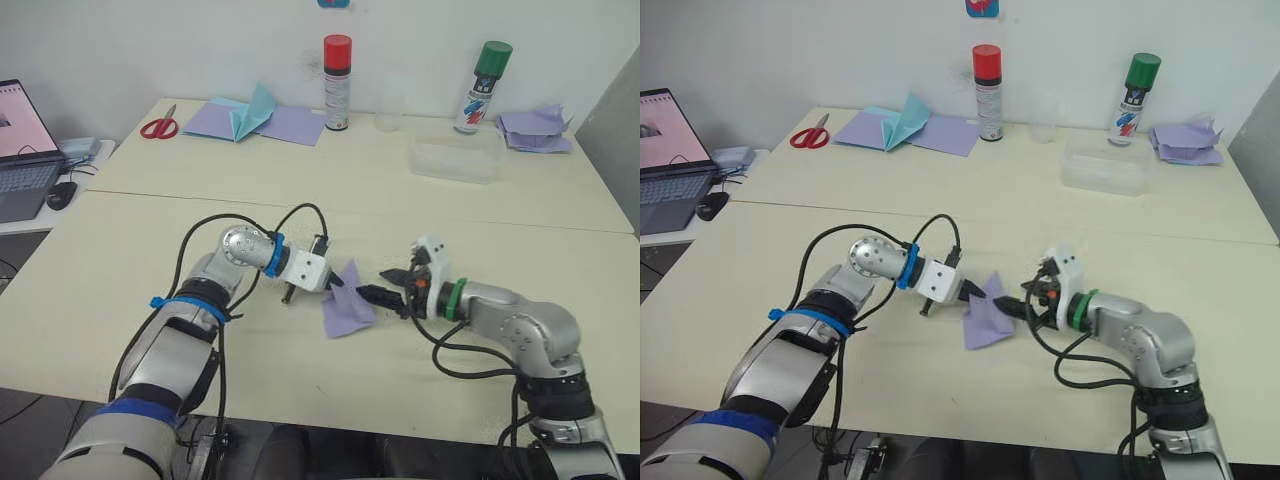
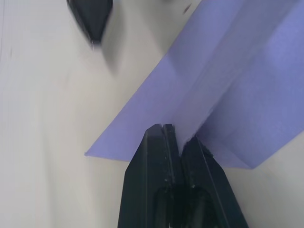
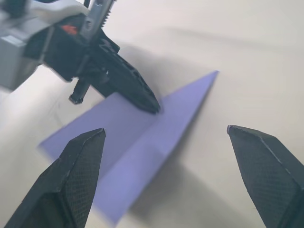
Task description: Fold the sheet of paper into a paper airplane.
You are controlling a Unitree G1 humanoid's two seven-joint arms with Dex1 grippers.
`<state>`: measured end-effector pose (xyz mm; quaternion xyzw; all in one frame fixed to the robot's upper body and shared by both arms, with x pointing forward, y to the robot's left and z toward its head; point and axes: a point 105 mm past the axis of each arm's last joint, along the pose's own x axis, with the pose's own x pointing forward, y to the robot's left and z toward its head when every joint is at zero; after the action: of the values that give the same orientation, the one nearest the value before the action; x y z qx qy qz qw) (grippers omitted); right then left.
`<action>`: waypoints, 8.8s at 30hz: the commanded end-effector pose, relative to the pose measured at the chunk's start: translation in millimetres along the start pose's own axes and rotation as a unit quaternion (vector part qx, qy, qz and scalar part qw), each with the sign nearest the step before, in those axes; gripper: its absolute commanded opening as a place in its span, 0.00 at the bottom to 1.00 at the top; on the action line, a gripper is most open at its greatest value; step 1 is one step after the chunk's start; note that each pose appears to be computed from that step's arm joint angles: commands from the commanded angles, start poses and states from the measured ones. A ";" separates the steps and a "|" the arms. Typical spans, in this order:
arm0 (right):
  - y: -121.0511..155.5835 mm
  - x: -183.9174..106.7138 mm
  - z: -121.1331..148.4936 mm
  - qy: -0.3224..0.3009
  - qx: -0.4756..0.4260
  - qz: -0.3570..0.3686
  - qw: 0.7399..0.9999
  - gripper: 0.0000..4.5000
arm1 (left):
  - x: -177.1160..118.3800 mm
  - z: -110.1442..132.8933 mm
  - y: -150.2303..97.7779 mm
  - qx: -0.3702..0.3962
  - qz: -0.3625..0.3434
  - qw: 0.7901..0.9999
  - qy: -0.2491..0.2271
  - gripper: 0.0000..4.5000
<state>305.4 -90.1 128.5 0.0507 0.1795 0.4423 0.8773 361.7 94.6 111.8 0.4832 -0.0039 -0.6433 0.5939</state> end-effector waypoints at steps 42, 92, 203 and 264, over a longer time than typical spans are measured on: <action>22.7 30.7 -18.1 -0.075 -0.297 -0.001 0.952 0.26 | -86.5 39.0 -41.1 -0.195 0.202 0.956 -0.083 1.00; -2.3 21.6 -11.3 -0.006 -0.355 0.170 0.920 0.09 | -85.4 28.5 -39.3 -0.324 0.194 0.920 -0.106 1.00; 31.5 17.6 -32.1 -0.050 -0.428 0.096 0.897 0.01 | 26.0 -5.7 -46.6 -0.258 0.066 0.964 -0.019 0.00; 20.7 -0.2 -39.8 -0.036 -0.517 0.113 0.848 0.43 | 22.8 -11.8 -46.7 -0.251 0.036 0.967 -0.021 0.00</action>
<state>273.1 -84.3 88.9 -0.3685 -0.0922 0.5657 0.7319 336.5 81.0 79.4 0.3026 0.0792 -0.6238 0.7163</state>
